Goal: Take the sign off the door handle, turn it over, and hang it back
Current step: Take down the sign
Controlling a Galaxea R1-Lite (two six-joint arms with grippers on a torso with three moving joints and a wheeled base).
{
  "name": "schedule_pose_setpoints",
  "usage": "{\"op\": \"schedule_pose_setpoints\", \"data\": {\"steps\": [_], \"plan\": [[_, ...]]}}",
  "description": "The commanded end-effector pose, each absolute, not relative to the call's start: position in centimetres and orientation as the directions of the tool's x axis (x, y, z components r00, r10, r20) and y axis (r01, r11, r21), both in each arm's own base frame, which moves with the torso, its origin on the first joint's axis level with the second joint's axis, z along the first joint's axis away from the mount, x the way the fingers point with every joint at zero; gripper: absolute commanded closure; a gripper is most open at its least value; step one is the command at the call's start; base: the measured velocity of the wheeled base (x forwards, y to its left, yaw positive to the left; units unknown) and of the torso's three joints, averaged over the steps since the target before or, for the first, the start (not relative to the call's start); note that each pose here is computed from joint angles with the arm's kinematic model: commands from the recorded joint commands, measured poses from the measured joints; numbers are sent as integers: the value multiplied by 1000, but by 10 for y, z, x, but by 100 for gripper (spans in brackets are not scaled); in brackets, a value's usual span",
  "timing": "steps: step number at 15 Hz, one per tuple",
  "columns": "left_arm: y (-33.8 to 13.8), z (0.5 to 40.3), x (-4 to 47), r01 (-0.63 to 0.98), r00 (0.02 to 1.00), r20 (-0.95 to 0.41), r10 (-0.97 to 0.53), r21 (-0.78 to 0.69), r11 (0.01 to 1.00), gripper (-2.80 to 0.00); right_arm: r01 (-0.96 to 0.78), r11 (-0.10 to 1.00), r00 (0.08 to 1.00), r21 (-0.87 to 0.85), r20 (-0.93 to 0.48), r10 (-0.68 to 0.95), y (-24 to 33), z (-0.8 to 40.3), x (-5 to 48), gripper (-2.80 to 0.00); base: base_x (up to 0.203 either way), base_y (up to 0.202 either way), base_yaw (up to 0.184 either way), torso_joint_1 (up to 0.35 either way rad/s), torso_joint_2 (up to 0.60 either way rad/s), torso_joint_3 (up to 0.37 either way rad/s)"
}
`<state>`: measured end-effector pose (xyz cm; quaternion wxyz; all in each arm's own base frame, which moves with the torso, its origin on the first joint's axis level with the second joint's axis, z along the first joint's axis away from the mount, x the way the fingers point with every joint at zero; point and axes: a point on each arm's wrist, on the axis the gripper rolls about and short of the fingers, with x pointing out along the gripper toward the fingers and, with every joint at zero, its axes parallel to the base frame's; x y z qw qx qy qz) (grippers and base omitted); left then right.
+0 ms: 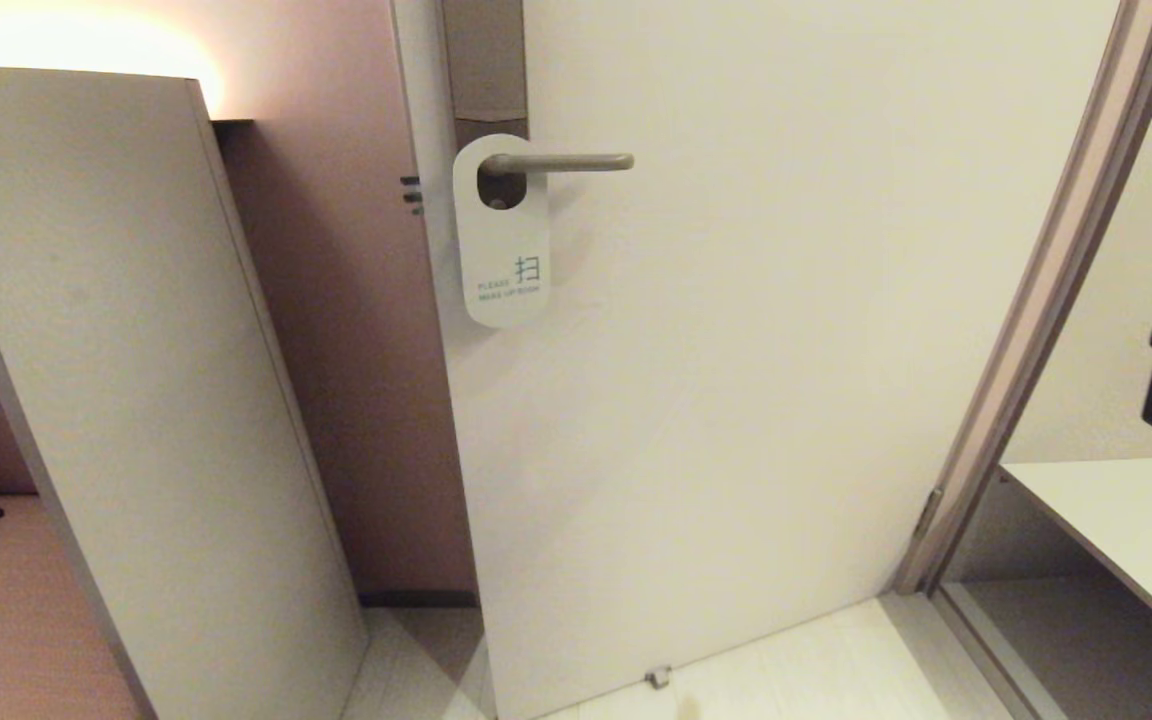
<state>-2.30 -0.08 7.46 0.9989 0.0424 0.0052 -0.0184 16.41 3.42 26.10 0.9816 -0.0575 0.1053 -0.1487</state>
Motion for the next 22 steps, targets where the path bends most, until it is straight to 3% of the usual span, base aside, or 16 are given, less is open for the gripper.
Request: {"op": "schedule_pose_setpoints", "data": {"steps": [1, 5, 12, 15, 22], "plan": [[-1, 74, -23, 38, 999, -12, -37, 85, 996, 0, 304, 946, 938, -112, -139, -318, 22, 258, 127, 0, 0, 0, 0, 0, 0, 0], [-1, 75, -23, 39, 999, -12, -38, 85, 996, 0, 352, 929, 916, -117, -159, -367, 5, 220, 88, 0, 0, 0, 0, 0, 0, 0], [-1, 75, -23, 38, 999, -12, -37, 85, 996, 0, 163, 982, 963, -92, -199, -179, -4, 143, 31, 0, 0, 0, 0, 0, 0, 0], [-1, 75, -23, 39, 999, -12, -38, 85, 996, 0, 147, 982, 965, -121, -202, -169, -4, 109, 14, 0, 0, 0, 0, 0, 0, 0], [-1, 75, -23, 37, 999, -12, -36, 85, 996, 0, 30, 993, 986, -114, -159, -48, -1, 87, -3, 0, 0, 0, 0, 0, 0, 0]]}}
